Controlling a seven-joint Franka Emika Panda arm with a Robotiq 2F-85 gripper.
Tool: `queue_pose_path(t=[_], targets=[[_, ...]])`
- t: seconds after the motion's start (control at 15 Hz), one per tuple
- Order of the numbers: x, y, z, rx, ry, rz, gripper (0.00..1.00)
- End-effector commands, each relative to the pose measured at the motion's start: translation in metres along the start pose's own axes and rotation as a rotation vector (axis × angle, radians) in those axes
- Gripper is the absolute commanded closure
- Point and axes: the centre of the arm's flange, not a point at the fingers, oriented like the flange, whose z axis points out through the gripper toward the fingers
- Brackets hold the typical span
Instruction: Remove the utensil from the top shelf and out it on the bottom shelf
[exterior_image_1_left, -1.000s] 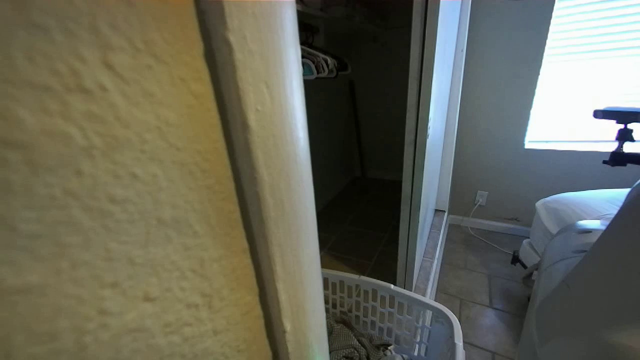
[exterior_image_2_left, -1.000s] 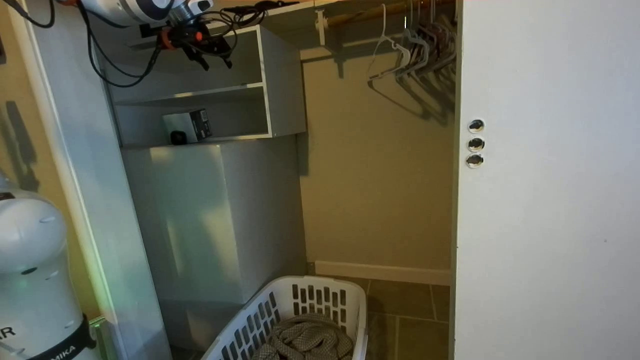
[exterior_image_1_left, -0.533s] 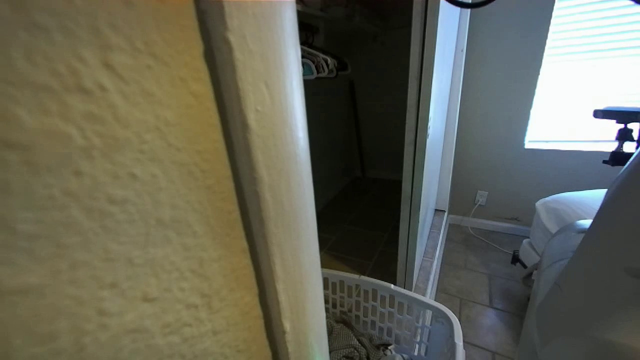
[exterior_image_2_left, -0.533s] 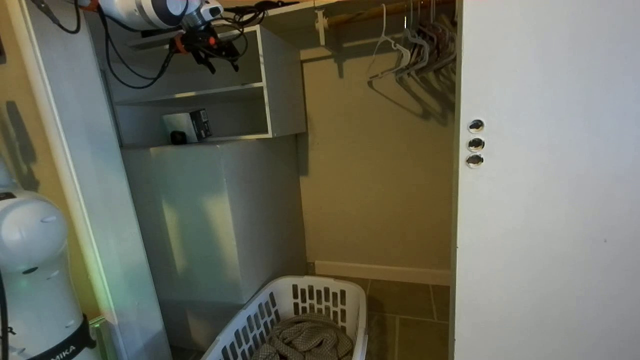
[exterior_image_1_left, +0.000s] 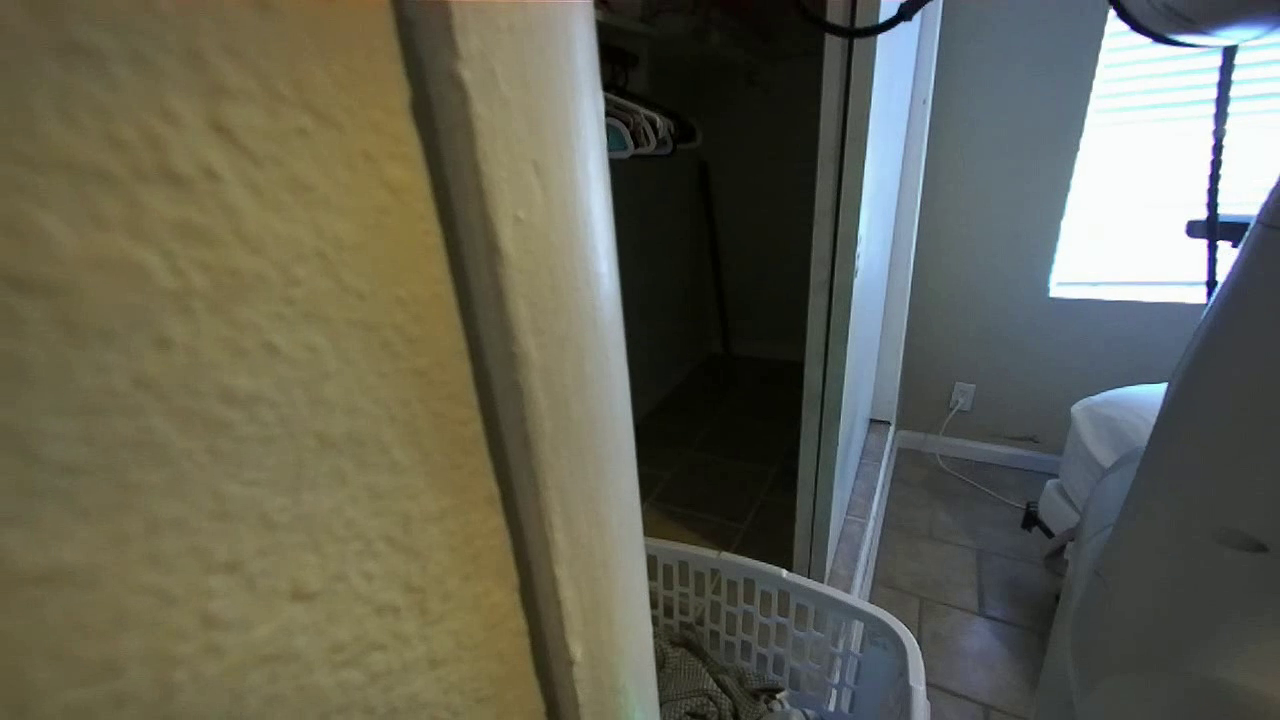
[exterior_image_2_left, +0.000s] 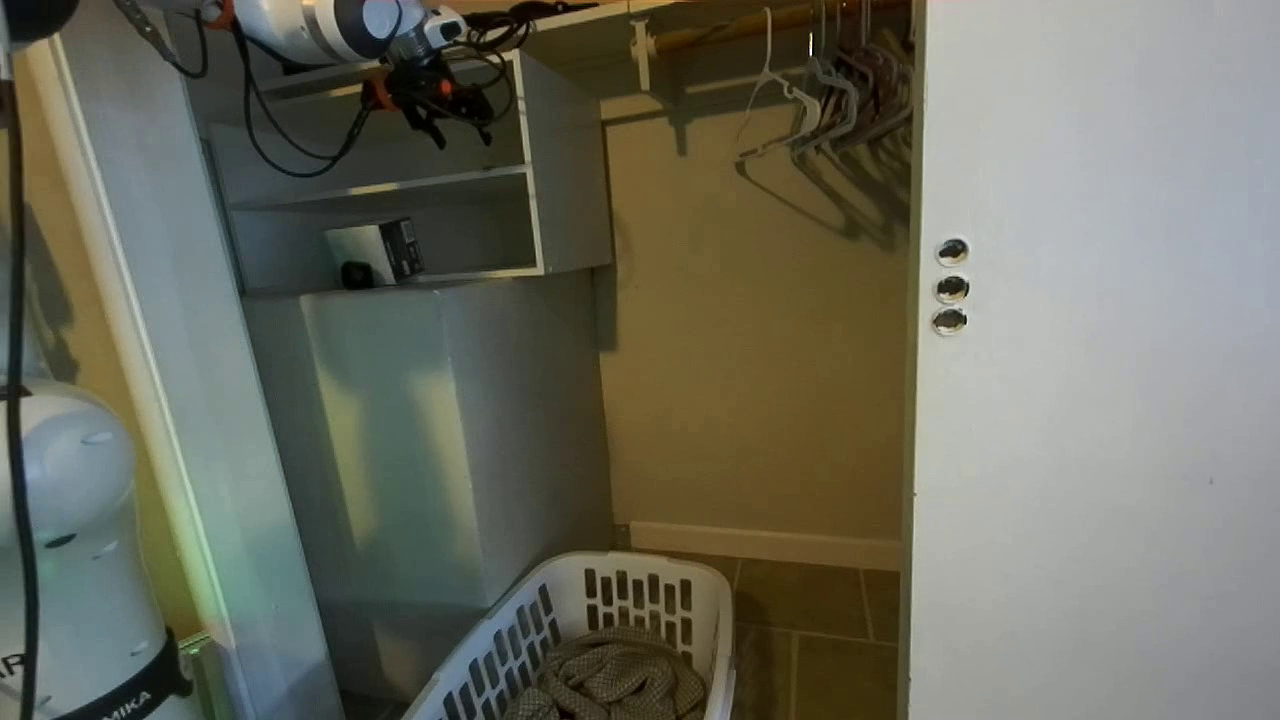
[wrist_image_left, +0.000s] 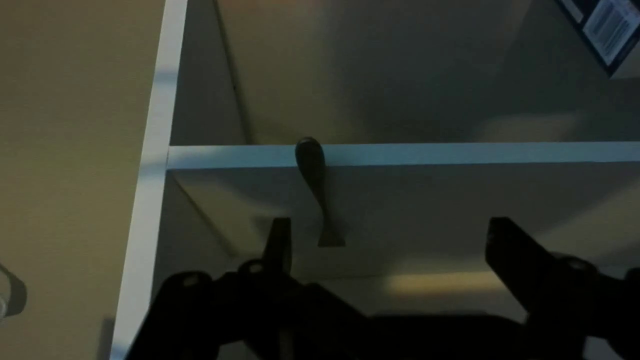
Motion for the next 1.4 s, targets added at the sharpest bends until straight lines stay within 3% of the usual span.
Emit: queue_pose_path(t=[0.0, 0.87, 0.93, 1.0, 1.33], targets=[[0.017, 0.005, 0.01, 0.016, -0.004, 0.001, 0.0], [0.021, 0.022, 0.045, -0.02, 0.019, 0.007, 0.0], [0.023, 0.023, 0.046, -0.022, 0.022, 0.008, 0.25], [0.023, 0.023, 0.047, -0.023, 0.024, 0.006, 0.26], [0.024, 0.025, 0.051, -0.022, 0.021, 0.001, 0.62]])
